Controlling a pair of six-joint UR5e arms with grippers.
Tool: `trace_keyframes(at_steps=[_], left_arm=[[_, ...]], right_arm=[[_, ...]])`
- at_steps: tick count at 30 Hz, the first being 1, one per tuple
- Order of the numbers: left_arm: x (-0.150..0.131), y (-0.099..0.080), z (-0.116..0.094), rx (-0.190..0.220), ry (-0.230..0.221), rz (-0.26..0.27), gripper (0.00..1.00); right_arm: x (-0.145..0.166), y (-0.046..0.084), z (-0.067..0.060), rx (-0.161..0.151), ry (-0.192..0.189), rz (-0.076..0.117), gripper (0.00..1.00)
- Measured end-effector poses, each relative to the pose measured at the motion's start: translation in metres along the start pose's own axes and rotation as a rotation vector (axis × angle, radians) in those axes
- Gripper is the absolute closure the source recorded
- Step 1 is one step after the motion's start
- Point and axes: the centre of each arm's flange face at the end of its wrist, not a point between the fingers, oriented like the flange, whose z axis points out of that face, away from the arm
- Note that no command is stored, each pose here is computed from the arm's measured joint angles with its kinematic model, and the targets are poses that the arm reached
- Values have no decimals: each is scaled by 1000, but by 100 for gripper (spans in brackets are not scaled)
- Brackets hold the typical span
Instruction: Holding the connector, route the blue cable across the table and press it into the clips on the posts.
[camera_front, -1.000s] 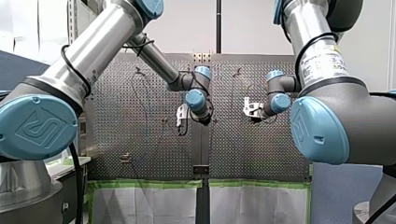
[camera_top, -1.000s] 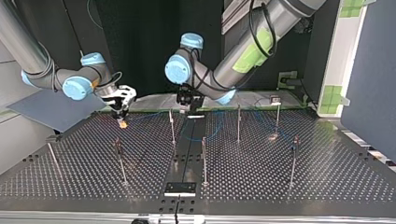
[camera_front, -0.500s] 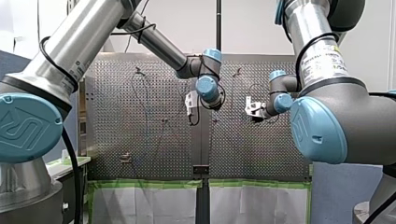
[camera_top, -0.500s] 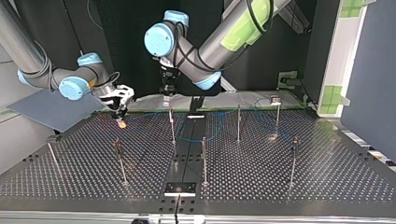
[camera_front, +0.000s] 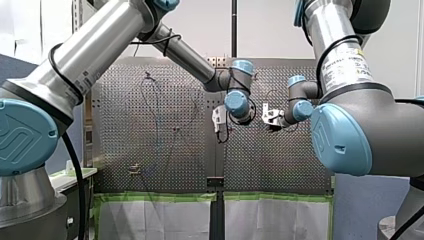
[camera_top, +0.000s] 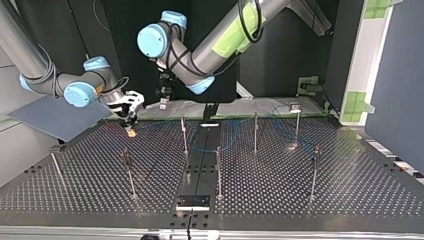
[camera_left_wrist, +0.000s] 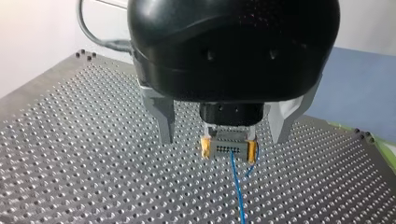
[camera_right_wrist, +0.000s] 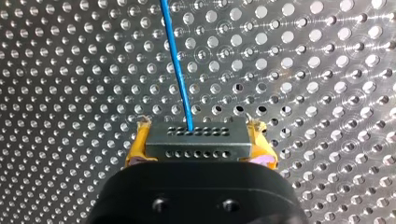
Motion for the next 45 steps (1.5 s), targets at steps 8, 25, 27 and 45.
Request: trace_keyframes(at_steps=[8, 25, 27, 45], left_arm=[[11, 0, 31, -14, -8, -12, 0], [32, 2, 58, -49, -18, -20, 0], [28, 0, 59, -54, -29, -30, 0], [37, -5, 77, -65, -8, -38, 0]], right_arm=[[0, 2, 0, -3, 0, 1, 100], [0, 3, 0, -4, 1, 2, 100], [0, 3, 0, -3, 1, 2, 100], [0, 3, 0, -2, 1, 2, 100]])
